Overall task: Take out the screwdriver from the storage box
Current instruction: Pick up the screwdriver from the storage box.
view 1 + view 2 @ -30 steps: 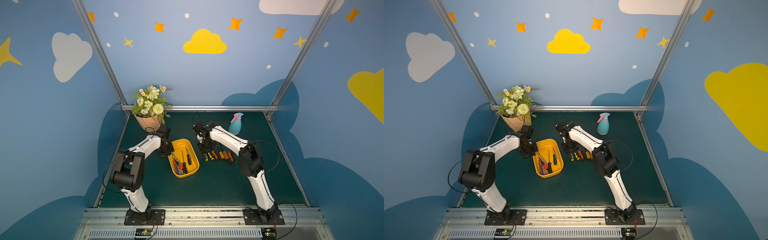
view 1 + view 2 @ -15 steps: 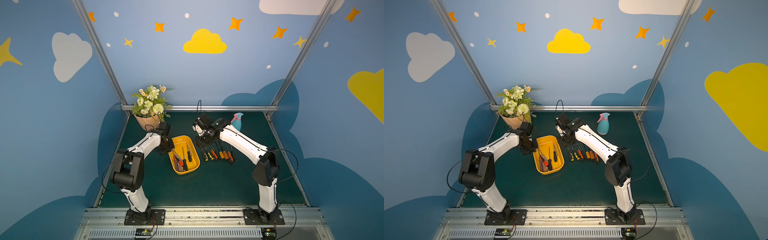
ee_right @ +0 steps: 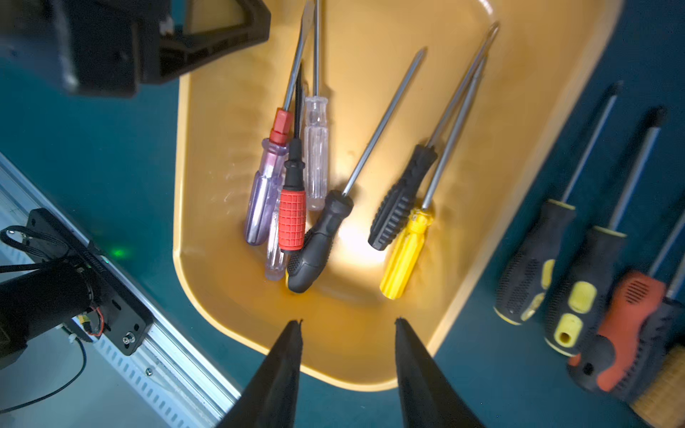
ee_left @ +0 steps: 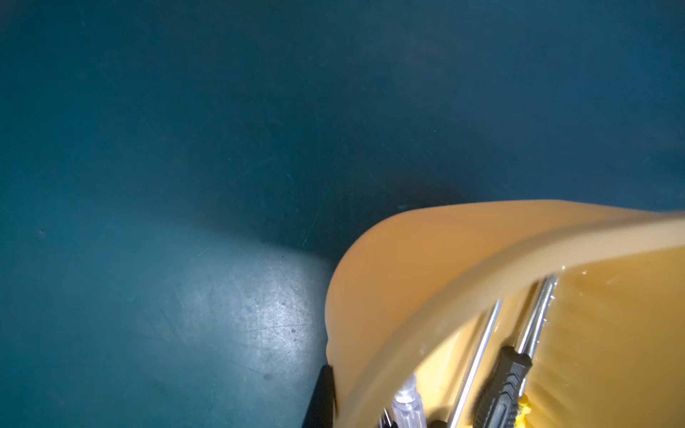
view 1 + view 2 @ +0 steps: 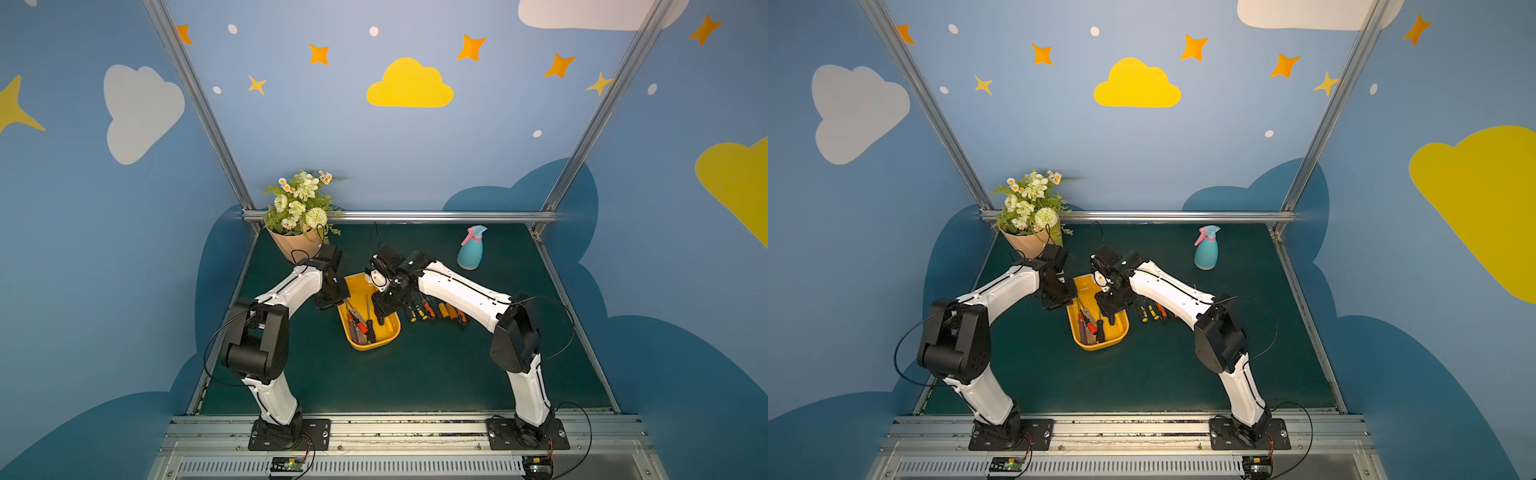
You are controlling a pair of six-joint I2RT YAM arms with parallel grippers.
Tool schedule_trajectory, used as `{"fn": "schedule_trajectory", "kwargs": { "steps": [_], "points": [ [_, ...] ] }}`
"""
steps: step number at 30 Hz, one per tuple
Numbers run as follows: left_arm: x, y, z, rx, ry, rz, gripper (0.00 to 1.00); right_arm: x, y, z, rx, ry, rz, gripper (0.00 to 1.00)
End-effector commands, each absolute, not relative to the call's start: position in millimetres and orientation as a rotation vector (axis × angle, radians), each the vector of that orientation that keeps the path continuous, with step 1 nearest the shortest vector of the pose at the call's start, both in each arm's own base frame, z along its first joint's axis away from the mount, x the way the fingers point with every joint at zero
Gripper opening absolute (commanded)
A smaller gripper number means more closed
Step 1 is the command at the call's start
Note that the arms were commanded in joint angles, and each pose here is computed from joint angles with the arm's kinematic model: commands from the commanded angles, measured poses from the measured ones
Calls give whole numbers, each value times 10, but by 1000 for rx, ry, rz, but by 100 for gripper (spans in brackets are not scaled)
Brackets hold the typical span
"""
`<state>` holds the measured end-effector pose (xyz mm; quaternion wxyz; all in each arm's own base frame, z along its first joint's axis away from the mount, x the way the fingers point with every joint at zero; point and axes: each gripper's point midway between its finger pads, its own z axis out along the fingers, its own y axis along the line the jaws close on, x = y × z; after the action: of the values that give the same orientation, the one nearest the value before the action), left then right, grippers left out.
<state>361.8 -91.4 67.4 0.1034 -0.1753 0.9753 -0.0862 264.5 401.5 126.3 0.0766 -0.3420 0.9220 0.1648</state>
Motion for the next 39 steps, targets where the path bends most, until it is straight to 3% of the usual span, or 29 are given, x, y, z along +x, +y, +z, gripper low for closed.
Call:
{"fn": "schedule_trajectory", "kwargs": {
  "steps": [1, 16, 28, 39],
  "points": [
    [3658, -1000, 862, -515, 2843, -333, 2, 2574, 4006, 1093, -994, 2836, 476, 43],
    [3639, -1013, 866, -522, 2843, -333, 2, 2530, 3979, 473, -945, 3014, 412, 41],
    [3606, -1065, 810, -533, 2852, -350, 3, 2760, 3998, 195, -898, 3021, 340, 41],
    [3606, -1046, 799, -532, 2852, -319, 3, 2819, 3999, 429, -927, 2924, 405, 18]
  ]
}}
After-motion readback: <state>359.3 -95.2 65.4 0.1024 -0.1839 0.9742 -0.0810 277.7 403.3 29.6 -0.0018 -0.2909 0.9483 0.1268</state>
